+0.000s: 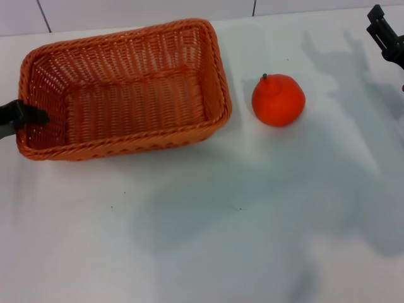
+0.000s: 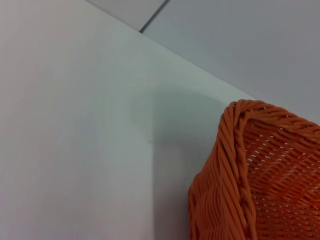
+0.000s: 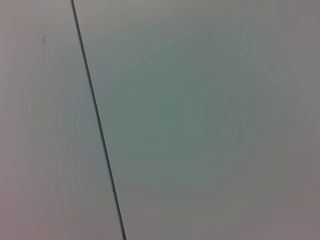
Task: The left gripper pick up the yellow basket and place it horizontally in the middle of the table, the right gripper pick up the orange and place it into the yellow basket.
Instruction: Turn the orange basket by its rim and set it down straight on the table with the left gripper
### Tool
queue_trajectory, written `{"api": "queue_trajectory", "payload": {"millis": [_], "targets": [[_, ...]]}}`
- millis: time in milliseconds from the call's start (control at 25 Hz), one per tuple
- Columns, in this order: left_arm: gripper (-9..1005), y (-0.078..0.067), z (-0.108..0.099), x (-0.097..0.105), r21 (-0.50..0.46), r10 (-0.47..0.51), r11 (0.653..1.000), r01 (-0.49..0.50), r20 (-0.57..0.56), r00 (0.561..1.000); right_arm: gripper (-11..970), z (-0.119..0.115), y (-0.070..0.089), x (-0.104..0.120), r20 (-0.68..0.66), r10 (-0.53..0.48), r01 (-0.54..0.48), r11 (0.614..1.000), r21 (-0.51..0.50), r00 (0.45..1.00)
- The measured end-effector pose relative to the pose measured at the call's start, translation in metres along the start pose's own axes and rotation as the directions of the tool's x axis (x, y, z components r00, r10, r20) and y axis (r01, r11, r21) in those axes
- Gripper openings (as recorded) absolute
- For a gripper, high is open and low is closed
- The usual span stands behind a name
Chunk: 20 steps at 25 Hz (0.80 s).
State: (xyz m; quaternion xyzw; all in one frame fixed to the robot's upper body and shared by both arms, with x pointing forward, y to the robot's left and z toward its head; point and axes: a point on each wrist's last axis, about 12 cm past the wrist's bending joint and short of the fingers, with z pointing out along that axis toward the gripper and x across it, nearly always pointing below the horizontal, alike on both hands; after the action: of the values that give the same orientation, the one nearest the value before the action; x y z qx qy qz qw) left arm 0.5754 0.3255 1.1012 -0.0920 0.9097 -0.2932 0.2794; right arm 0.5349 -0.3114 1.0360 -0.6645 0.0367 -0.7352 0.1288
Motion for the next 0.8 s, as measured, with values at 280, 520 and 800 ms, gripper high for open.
{"api": "queue_trajectory", "payload": {"millis": [280, 520, 800], "targets": [[153, -0.005, -0.001, -0.004, 0.008, 0.021, 1.0, -0.021, -0.003, 1.0, 920, 0.001, 0.0, -0.001, 0.004, 0.0, 0.0, 1.0, 0.0, 1.0], [161, -0.009, -0.003, -0.008, 0.008, 0.047, 0.999, -0.047, 0.002, 0.999, 916, 0.001, -0.001, -0.001, 0.005, 0.001, -0.001, 1.0, 0.0, 1.0], [224, -0.017, 0.0, -0.01, 0.017, 0.078, 0.997, -0.078, -0.017, 0.997, 911, 0.002, -0.001, 0.0, 0.005, -0.001, 0.001, 1.0, 0.001, 1.0]]}}
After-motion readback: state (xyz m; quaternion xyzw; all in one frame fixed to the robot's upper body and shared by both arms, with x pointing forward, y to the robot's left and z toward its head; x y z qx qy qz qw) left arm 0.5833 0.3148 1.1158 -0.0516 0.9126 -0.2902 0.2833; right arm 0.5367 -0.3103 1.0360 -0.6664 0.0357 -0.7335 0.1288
